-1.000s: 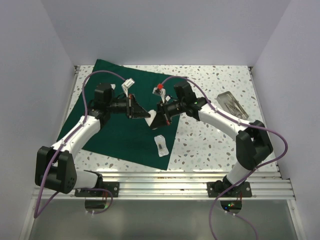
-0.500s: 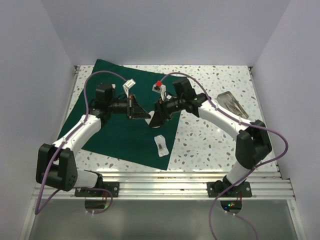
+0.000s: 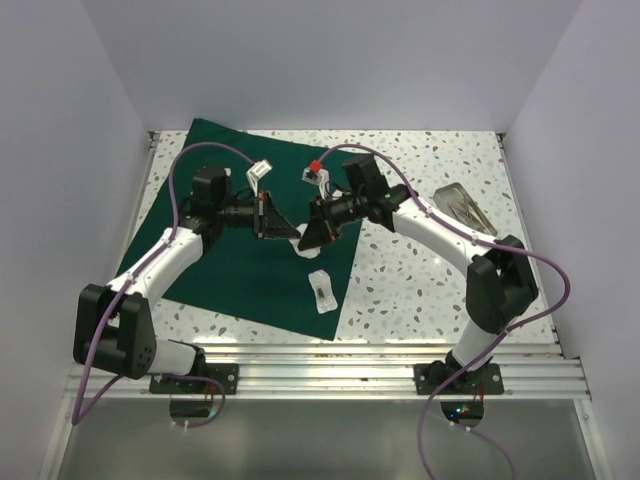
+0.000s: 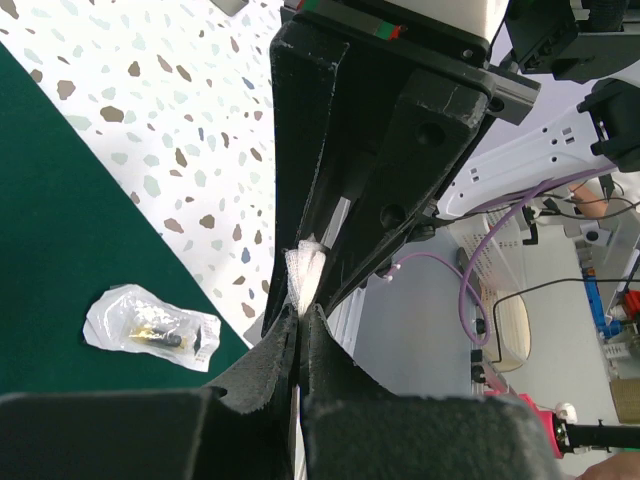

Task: Prepare the surgical pack

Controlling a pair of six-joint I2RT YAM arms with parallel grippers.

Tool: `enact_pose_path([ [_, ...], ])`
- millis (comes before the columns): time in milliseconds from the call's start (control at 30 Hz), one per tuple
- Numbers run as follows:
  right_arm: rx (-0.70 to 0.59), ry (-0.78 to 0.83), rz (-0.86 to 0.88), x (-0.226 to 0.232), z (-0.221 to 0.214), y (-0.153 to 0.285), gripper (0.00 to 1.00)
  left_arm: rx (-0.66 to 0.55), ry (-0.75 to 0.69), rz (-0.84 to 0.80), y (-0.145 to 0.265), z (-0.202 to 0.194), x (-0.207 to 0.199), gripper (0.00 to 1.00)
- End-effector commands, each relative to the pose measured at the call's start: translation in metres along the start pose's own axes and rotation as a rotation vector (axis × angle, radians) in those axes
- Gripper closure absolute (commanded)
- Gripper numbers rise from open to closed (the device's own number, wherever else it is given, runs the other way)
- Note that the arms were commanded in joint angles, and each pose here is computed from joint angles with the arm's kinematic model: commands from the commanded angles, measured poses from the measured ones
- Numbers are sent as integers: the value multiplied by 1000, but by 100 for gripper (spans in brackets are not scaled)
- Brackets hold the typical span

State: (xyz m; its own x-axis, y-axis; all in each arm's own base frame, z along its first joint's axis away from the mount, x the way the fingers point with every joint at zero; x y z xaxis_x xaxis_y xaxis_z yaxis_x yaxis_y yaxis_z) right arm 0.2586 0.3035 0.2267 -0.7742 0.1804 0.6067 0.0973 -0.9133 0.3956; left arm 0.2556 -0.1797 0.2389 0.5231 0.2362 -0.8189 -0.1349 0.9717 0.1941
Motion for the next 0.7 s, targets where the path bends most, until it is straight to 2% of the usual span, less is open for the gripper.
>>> enact_pose_path([
  [0,-31,-10,-7,-4,6,4,81,-1,-59,-29,3,11,-8,100],
  [167,-41,-7,5,0,11,8,67,6,-48,-30,1,12,-3,100],
  [333,-38,-11,15,3,10,10,65,4,-46,-28,1,14,0,100],
  [433,-37,-16,25,2,10,8,73,6,-46,-33,0,16,0,100],
  [467,-39,-15,31,2,10,8,88,7,-43,-34,0,16,0,100],
  [500,-41,-16,34,0,11,7,99,6,-44,-36,0,17,-1,100],
  [567,-45,-28,2,-6,11,9,100,7,-37,-34,0,17,1,100],
  [600,-50,-38,-14,-10,9,12,100,-8,-33,-10,1,20,4,77],
  [667,-97,-83,-83,-32,7,24,100,-50,-6,102,4,25,19,51],
])
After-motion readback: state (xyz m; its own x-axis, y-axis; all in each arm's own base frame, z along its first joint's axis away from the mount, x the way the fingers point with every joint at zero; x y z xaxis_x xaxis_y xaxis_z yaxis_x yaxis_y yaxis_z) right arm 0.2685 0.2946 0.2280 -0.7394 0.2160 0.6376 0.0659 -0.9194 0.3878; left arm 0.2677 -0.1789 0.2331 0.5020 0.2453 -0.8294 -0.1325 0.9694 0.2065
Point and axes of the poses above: each gripper's point midway between its finger pads, its own y axis back along the fingers, its own x axis along the line the jaws close on, z = x × y, the point moved 6 cm from there along y, back along the fingers, and after that the axes turned 4 degrees about y, right-handed, at the moved point
